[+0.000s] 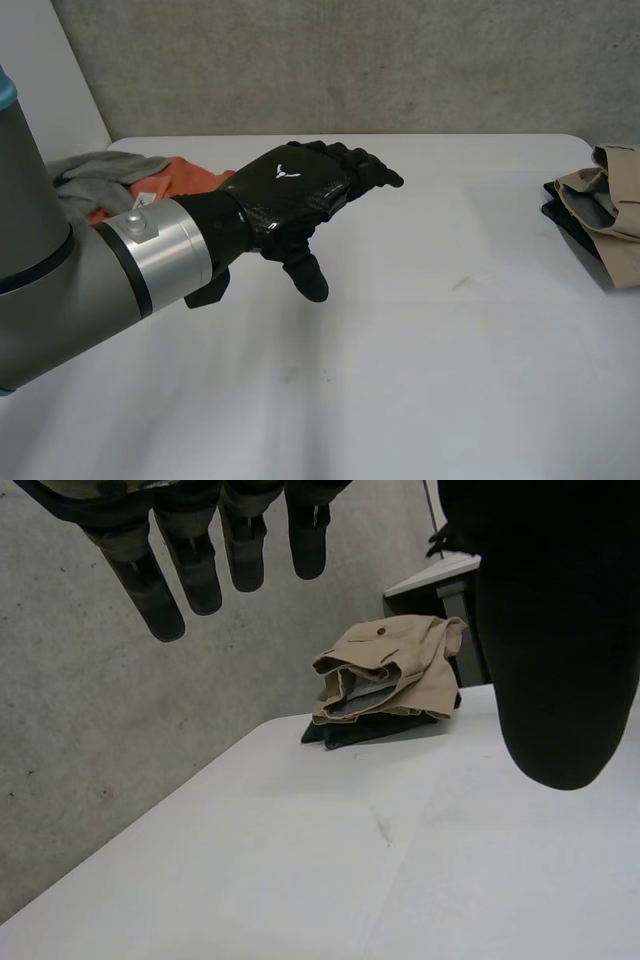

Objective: Fold the laundry.

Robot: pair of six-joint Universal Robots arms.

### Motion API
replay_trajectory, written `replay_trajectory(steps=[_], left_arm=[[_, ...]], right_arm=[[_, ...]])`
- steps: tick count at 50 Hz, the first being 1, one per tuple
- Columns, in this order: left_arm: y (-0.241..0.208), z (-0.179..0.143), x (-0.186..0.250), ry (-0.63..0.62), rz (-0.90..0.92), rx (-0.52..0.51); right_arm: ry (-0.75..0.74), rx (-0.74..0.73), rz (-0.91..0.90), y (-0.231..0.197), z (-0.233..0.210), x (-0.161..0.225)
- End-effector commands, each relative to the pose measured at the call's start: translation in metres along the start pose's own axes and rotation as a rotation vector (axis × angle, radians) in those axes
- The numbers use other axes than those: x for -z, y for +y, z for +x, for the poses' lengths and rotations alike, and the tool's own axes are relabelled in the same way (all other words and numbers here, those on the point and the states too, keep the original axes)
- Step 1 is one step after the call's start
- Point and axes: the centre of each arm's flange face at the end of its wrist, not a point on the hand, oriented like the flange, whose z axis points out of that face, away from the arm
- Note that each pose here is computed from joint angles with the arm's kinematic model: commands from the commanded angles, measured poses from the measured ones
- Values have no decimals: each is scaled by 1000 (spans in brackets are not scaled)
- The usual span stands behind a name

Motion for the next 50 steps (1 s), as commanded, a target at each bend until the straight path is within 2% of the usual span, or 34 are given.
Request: replay_trajectory(steps=[1, 4, 5, 8, 9, 12, 13, 16, 17, 21, 23, 24, 25, 28, 32, 37, 40, 44, 50], left_arm=[[-4, -5, -1, -11, 15, -9], [-7, -7, -1, -21, 26, -15], [-10, -9, -1, -27, 39, -24], [-16, -13, -2, -47, 64, -40], [-19, -19, -3, -76, 80, -47], [-26, -33, -4, -159, 118, -63], [-31, -48, -4, -240, 146, -72], [-35, -72, -4, -366, 184, -86], [-38, -88, -2, -447, 212, -99], [-36, -130, 1, -606, 250, -130], [-27, -153, 2, -651, 233, -135], [-12, -178, 5, -699, 192, -134], [-4, -191, 7, -722, 170, -136], [29, -230, 16, -778, 71, -142], [73, -263, 15, -793, -37, -178], [117, -289, 4, -787, -139, -239], [148, -310, 7, -805, -206, -260], [176, -322, 7, -787, -250, -269], [192, -329, 3, -749, -252, -284]], right_arm=[[282, 167, -15, -40, 48, -16], [278, 144, 66, -85, 36, -27], [247, 100, 134, -120, 17, -34], [183, 13, 211, -165, -12, -34], [123, -57, 242, -186, -35, -29], [20, -169, 251, -211, -69, -15], [-58, -245, 266, -233, -89, -3], [-205, -355, 296, -272, -118, 23], [-322, -424, 296, -290, -143, 43], [-576, -520, 264, -315, -195, 94], [-666, -533, 252, -323, -215, 115], [-708, -535, 245, -327, -224, 125], [-780, -525, 226, -333, -240, 145], [-853, -478, 192, -334, -257, 168], [-900, -356, 112, -318, -275, 189], [-868, -206, 51, -302, -280, 198], [-869, -192, 21, -295, -281, 203], [-879, -193, -9, -287, -282, 210], [-896, -196, -37, -280, -284, 218]])
